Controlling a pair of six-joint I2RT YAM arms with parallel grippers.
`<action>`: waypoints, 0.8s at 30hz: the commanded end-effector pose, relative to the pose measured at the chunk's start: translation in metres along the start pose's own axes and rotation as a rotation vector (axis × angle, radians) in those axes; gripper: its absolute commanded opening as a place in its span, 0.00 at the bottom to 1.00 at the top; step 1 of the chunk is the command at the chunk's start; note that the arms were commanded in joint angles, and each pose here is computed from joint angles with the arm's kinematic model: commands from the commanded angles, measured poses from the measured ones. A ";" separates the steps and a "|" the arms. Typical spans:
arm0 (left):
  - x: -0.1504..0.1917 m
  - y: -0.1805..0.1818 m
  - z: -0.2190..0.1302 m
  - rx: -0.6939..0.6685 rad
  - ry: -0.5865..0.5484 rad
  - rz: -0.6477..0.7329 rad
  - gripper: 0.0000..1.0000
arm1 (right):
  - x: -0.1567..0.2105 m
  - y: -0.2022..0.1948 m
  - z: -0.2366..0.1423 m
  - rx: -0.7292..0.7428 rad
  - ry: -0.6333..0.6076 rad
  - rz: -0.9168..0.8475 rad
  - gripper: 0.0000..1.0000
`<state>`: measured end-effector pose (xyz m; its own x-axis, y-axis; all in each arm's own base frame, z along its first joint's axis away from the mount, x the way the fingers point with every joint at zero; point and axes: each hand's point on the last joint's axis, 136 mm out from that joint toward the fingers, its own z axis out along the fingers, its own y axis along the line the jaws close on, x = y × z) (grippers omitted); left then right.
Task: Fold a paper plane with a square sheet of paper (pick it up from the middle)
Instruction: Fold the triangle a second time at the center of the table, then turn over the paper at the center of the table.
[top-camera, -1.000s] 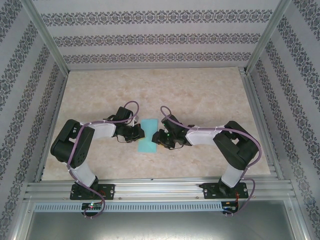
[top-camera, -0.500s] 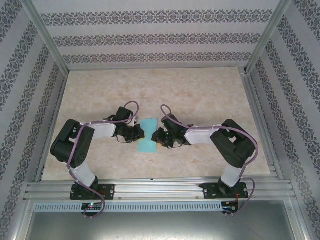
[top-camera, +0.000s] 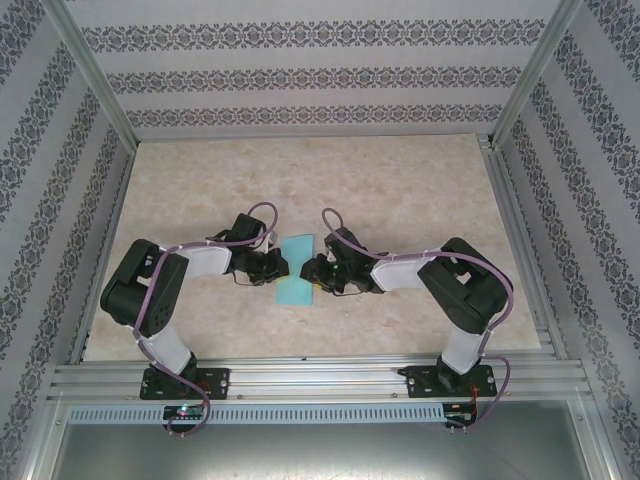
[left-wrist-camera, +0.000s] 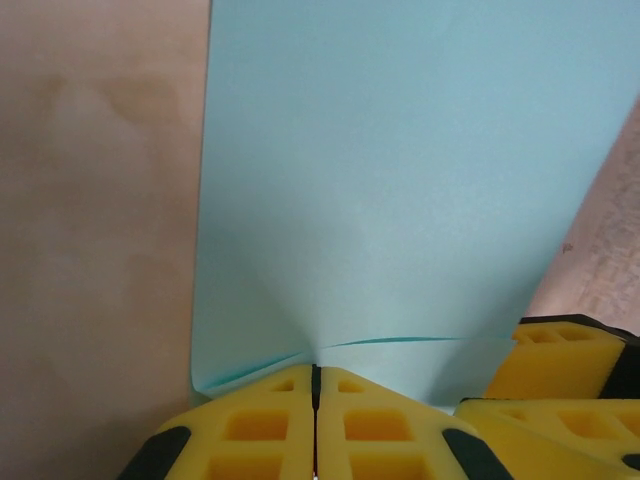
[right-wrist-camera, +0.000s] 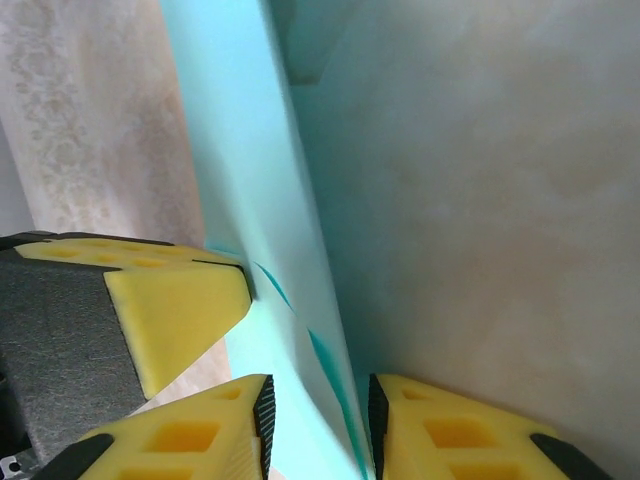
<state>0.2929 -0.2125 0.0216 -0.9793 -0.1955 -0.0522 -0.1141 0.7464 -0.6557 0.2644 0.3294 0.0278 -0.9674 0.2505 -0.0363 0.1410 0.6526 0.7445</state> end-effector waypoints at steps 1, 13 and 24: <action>-0.005 -0.012 -0.009 0.011 -0.021 0.014 0.09 | -0.002 0.003 0.002 -0.059 -0.004 -0.031 0.33; -0.005 -0.009 -0.019 -0.027 -0.058 0.023 0.11 | -0.002 0.001 0.008 -0.140 0.000 -0.040 0.24; -0.014 -0.020 -0.067 -0.084 -0.220 0.068 0.13 | -0.006 0.017 -0.018 -0.129 -0.039 -0.102 0.09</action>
<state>0.3029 -0.1941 0.0803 -0.9376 -0.2559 -0.2353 -0.0546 0.7767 -0.6275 0.2641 0.3311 0.0313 -0.9732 0.2171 -0.0762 0.0666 0.5828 0.8099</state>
